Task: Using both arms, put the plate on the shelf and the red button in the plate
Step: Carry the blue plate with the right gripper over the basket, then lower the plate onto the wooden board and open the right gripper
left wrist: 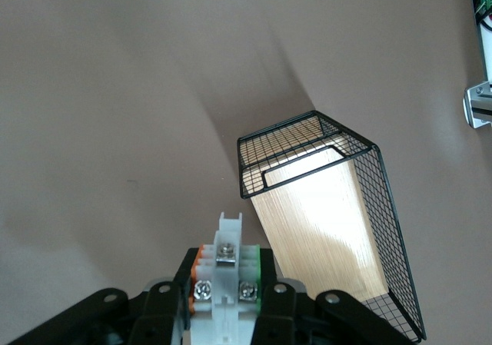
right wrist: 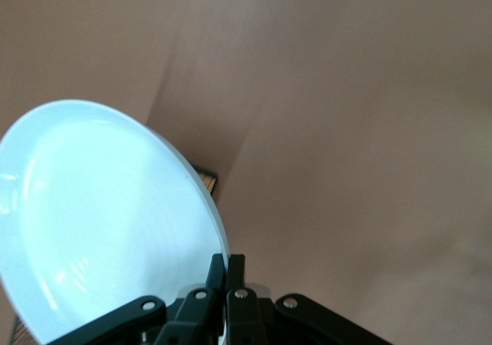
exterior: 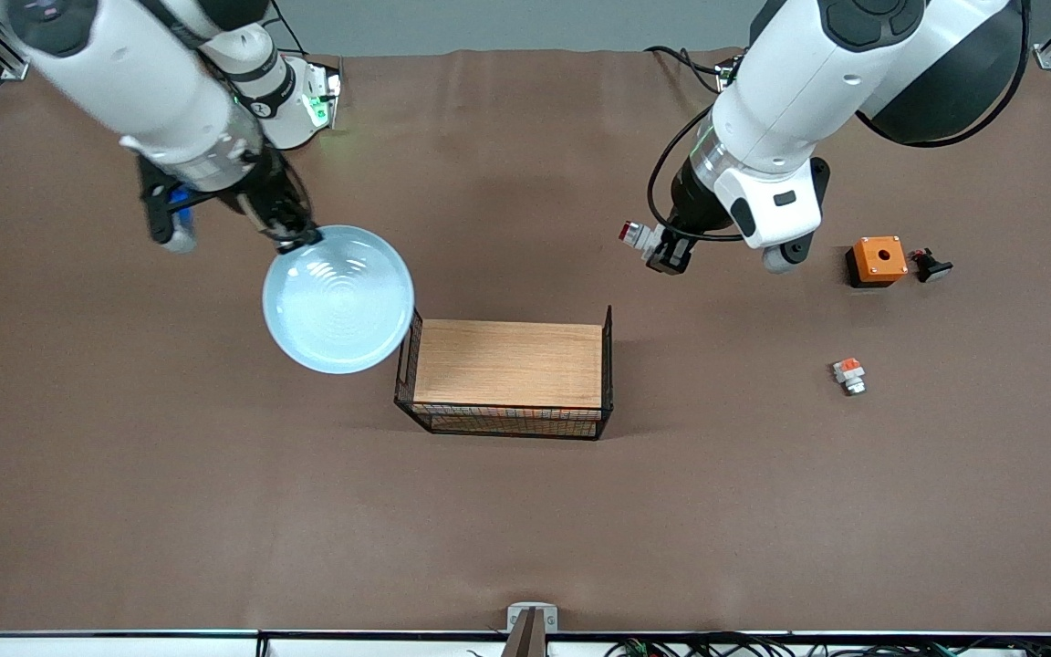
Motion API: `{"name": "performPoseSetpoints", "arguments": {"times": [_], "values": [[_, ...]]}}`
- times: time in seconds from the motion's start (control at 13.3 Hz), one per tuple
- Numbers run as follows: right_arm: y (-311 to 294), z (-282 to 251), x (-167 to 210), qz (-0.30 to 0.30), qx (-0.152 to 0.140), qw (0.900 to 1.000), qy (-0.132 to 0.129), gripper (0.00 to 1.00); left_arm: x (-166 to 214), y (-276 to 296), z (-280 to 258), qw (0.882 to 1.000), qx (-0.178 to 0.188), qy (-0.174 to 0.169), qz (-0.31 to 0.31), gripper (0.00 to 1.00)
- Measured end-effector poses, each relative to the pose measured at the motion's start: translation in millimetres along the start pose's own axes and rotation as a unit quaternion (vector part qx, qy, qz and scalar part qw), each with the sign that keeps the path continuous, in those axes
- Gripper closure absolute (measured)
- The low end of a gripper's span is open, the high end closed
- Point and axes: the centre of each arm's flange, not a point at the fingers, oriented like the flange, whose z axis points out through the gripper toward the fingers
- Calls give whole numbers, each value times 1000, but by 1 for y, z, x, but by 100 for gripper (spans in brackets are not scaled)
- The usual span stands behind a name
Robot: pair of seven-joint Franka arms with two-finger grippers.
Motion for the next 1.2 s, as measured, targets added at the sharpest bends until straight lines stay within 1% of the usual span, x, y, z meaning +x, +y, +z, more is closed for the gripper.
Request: {"name": "performPoseSetpoints", "arguments": {"times": [0.15,0.3,0.6,0.75,0.83,0.98,1.2], "values": [[-6,25,-46,40,13,999,8,97,1,0,0,1000,0,0,0,66],[-8,58,-87,70,20,997,26,97,1,0,0,1000,0,0,-1,66],[-20,109,-149,117,24,991,53,97,2,0,0,1000,0,0,-2,66],[-28,133,-170,135,26,989,61,97,3,1,-1,1000,-1,0,-3,66],[-32,143,-177,146,35,987,62,97,4,1,-1,1000,-1,0,-3,66],[-38,162,-185,162,44,983,69,97,5,1,-1,1000,-1,0,-4,66],[-41,184,-191,171,42,981,78,97,5,1,-1,1000,-1,0,-4,66]]}}
